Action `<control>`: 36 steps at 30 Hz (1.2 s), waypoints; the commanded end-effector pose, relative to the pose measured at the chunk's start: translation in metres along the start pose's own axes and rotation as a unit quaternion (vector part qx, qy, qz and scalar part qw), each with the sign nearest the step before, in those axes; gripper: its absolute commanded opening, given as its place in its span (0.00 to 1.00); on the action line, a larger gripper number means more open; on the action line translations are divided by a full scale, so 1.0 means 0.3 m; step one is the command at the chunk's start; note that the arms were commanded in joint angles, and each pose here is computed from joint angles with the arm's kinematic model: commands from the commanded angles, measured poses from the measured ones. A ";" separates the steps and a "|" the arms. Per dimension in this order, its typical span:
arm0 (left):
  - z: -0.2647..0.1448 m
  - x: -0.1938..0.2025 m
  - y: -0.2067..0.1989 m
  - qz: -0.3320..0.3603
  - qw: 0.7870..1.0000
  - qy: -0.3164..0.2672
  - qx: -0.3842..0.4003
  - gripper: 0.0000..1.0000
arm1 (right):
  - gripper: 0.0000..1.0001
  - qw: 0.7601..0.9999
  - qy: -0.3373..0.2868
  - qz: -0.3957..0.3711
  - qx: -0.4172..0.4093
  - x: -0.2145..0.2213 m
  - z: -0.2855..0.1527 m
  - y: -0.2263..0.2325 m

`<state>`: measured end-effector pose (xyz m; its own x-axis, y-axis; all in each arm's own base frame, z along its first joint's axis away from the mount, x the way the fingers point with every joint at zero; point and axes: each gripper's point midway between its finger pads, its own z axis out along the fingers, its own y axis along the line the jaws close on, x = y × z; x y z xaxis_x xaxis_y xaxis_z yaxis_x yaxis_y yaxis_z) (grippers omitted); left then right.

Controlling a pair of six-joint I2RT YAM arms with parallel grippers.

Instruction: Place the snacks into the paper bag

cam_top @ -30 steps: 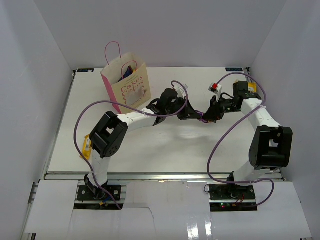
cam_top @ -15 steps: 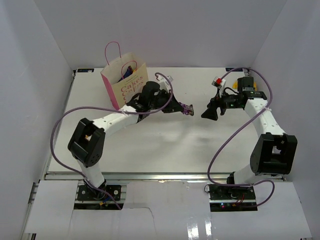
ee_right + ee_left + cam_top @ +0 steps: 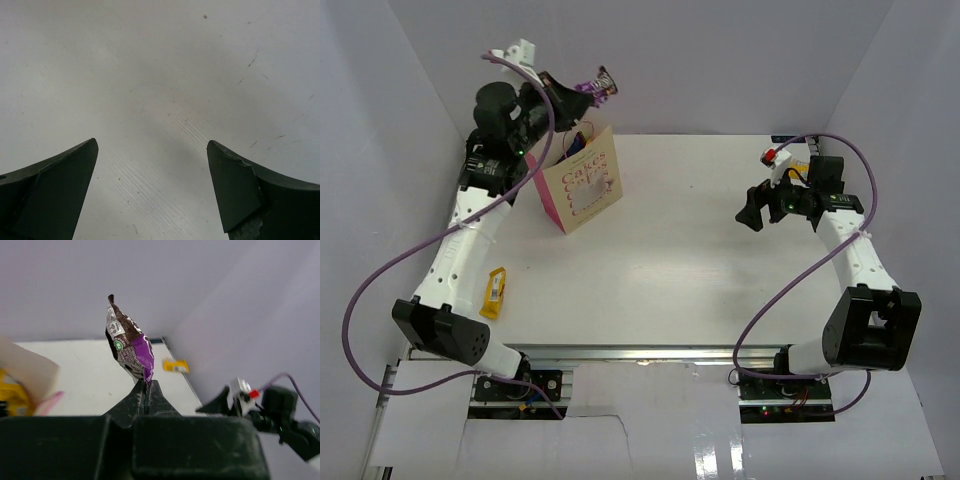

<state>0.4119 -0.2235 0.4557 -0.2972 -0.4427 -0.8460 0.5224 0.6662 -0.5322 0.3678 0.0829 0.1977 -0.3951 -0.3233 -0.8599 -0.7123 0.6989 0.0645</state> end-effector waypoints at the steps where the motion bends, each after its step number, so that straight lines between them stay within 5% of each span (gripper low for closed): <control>1: -0.062 -0.157 0.115 -0.008 0.996 -0.054 -0.072 0.00 | 0.95 0.999 -0.023 -0.008 -0.020 -0.019 0.002 0.023; 6: -0.090 -0.185 0.303 -0.029 0.990 -0.043 -0.134 0.00 | 0.96 1.000 -0.017 -0.004 -0.021 0.001 0.007 0.025; 15: -0.083 -0.072 0.451 -0.052 0.986 0.015 -0.157 0.00 | 0.96 1.000 -0.007 0.003 -0.022 0.033 0.018 0.024; 17: -0.087 -0.054 0.491 -0.059 0.983 0.020 -0.171 0.15 | 0.96 1.000 -0.008 0.004 -0.022 0.032 0.021 0.022; 18: -0.088 -0.043 0.520 -0.065 0.981 0.024 -0.179 0.42 | 0.96 1.000 -0.007 0.005 -0.023 0.032 0.021 0.023; 20: -0.091 -0.042 0.533 -0.068 0.980 0.027 -0.184 0.62 | 0.96 1.000 -0.007 0.003 -0.023 0.032 0.021 0.022; 22: -0.101 -0.065 0.517 -0.062 0.981 0.023 -0.185 0.75 | 0.96 1.000 -0.004 0.005 -0.024 0.041 0.023 0.024; 26: -0.188 -0.140 0.483 -0.039 0.975 -0.015 -0.219 0.78 | 0.96 1.000 -0.003 0.005 -0.026 0.049 0.023 0.029; 29: -0.359 -0.117 0.550 -0.069 0.938 -0.067 -0.332 0.75 | 0.96 1.000 0.000 0.011 -0.027 0.062 0.028 0.031; 32: -0.625 0.060 0.719 -0.144 0.841 -0.116 -0.508 0.68 | 0.96 0.999 0.007 0.020 -0.025 0.080 0.035 0.028; 36: -0.885 0.356 0.876 -0.197 0.721 -0.052 -0.663 0.73 | 0.96 0.999 0.014 0.028 -0.027 0.103 0.044 0.028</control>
<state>0.3518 0.0166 0.2904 -0.1634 -0.7119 -0.6830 -0.5333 0.6462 -0.5459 0.3540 0.0872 0.1681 -0.4555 -0.3071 -0.8356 -0.7165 0.6836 0.1393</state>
